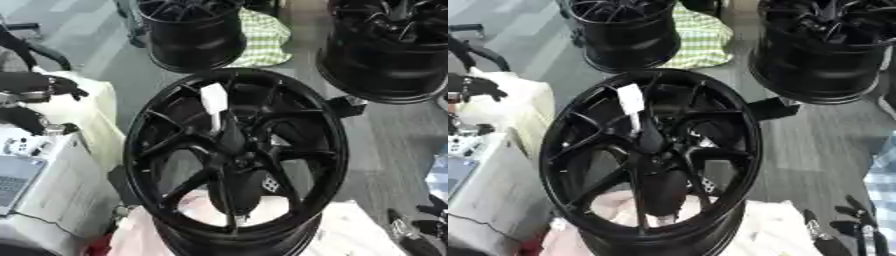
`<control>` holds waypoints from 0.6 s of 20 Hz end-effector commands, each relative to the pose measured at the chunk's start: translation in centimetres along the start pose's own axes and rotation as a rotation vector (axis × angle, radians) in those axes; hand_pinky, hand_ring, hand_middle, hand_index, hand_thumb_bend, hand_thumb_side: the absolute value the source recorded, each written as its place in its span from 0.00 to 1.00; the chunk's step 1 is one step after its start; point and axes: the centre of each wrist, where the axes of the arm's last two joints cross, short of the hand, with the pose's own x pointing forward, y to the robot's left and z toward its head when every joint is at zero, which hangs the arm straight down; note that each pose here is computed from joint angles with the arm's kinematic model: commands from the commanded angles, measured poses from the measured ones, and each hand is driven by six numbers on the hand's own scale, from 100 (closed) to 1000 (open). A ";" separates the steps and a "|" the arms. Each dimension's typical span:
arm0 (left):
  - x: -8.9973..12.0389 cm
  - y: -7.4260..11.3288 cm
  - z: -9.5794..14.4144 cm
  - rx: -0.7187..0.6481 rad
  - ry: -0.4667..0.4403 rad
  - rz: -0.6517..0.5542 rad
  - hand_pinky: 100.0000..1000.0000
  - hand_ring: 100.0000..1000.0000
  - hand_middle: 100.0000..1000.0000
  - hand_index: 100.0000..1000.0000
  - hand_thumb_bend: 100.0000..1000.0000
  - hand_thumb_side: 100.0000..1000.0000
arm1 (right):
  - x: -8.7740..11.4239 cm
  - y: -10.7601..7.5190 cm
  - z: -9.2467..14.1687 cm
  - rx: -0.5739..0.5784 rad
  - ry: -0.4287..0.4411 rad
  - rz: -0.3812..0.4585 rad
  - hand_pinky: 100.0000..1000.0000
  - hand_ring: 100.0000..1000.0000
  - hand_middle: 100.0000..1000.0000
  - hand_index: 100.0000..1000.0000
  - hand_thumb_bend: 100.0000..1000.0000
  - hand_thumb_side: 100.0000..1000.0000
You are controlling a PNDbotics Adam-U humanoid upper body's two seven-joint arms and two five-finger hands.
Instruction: Pull the pin out of the wheel hub.
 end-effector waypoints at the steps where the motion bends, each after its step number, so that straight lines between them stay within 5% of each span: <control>1: -0.2 1.3 1.2 -0.184 -0.206 -0.108 0.53 1.00 0.73 0.94 0.00 0.69 | 0.5 -0.5 -0.4 -0.013 -0.021 0.006 0.66 0.59 0.71 0.93 0.36 0.27; 6: 0.4 0.5 1.6 -0.109 -0.292 0.009 0.51 1.00 0.70 0.92 0.00 0.58 | 0.6 -0.4 -0.4 -0.017 -0.020 0.000 0.66 0.59 0.71 0.93 0.36 0.27; 12: 1.6 -3.1 2.0 0.092 -0.389 0.205 0.48 1.00 0.66 0.90 0.00 0.54 | 0.6 -0.3 -0.4 -0.025 -0.018 -0.007 0.66 0.59 0.71 0.93 0.36 0.27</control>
